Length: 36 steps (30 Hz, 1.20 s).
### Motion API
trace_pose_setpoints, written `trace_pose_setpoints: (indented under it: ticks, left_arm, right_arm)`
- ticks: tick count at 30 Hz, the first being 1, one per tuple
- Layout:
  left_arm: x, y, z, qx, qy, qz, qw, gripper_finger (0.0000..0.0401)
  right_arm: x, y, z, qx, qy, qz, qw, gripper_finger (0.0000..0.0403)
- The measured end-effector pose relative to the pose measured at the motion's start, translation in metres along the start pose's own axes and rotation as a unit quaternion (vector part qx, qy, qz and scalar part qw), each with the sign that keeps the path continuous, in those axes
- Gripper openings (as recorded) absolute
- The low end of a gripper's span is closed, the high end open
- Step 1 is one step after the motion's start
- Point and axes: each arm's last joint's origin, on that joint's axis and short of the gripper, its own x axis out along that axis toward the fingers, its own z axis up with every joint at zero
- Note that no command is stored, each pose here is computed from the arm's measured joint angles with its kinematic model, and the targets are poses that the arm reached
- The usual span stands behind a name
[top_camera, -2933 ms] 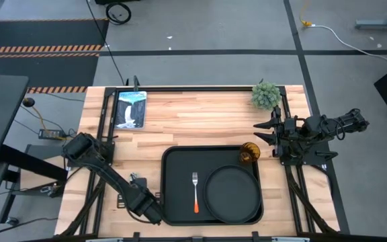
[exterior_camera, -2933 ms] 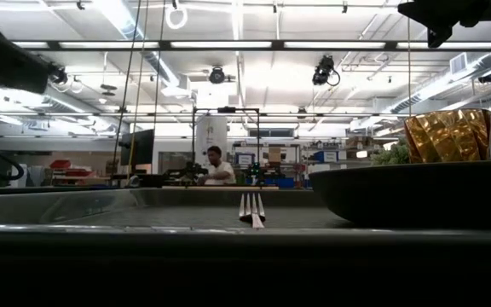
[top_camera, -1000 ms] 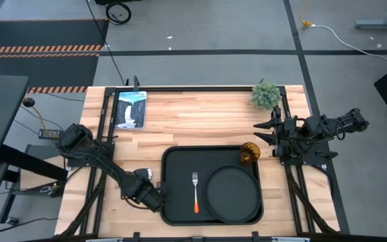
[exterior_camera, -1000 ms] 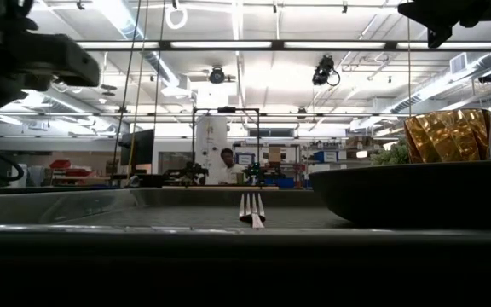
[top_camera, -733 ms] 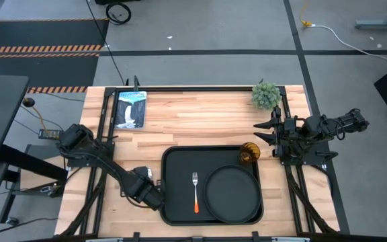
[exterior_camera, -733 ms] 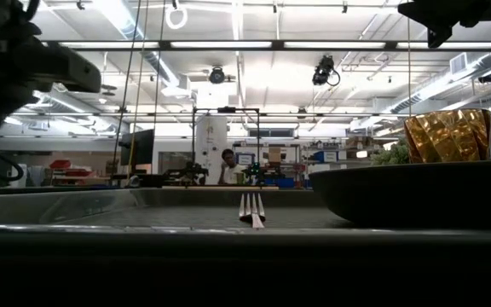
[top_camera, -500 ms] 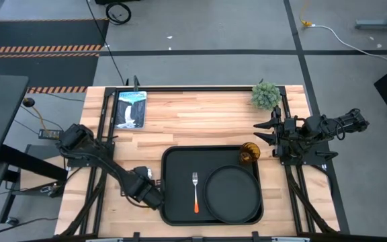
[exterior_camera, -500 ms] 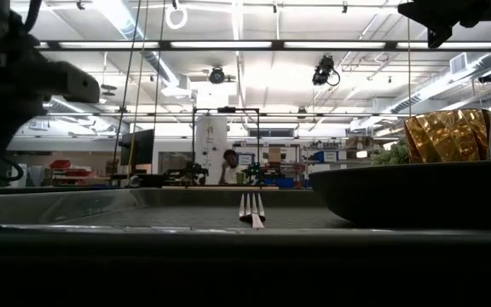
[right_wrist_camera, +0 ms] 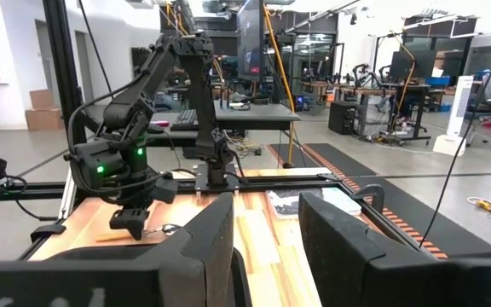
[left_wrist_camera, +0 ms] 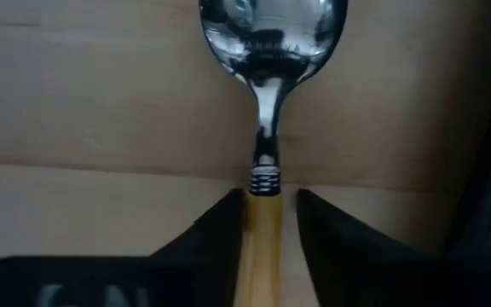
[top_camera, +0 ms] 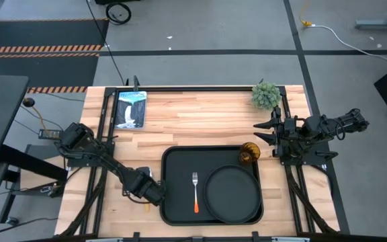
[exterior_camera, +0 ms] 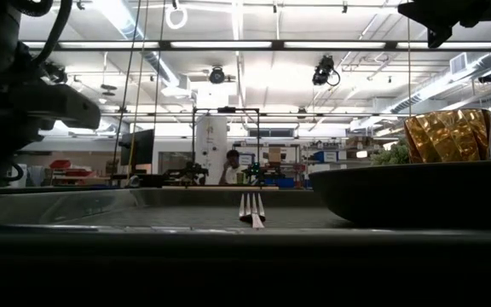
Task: Pick and place plate/cup/fork/spoon on tray
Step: Put the yellow spoon to the left side of the orange fork on the black serving tray
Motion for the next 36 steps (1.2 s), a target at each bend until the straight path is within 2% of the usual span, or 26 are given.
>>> trace_pose_setpoints:
  ticks: [5, 12, 22, 29, 36]
  left_arm:
    - [0.000, 0.000, 0.000, 0.002, 0.001, 0.003, 1.000, 0.0052]
    - [-0.008, 0.002, 0.002, 0.005, -0.019, -0.027, 0.999, 0.0052]
    - [-0.037, -0.003, 0.008, 0.000, -0.048, -0.139, 0.989, 0.0059]
    - [-0.038, -0.026, 0.006, 0.007, -0.022, -0.222, 0.975, 0.0059]
    - [-0.032, -0.048, 0.006, 0.015, 0.008, -0.277, 0.961, 0.0057]
  right_arm:
    - [0.000, 0.000, 0.000, 0.000, 0.000, 0.000, 1.000, 0.0142]
    - [0.000, 0.000, 0.000, 0.000, 0.001, 0.000, 1.000, 0.0142]
    - [0.000, 0.000, 0.000, 0.002, 0.000, 0.000, 1.000, 0.0142]
    - [0.000, 0.000, 0.001, 0.003, -0.004, 0.000, 1.000, 0.0142]
    - [0.000, 0.000, 0.000, 0.001, 0.000, 0.000, 1.000, 0.0142]
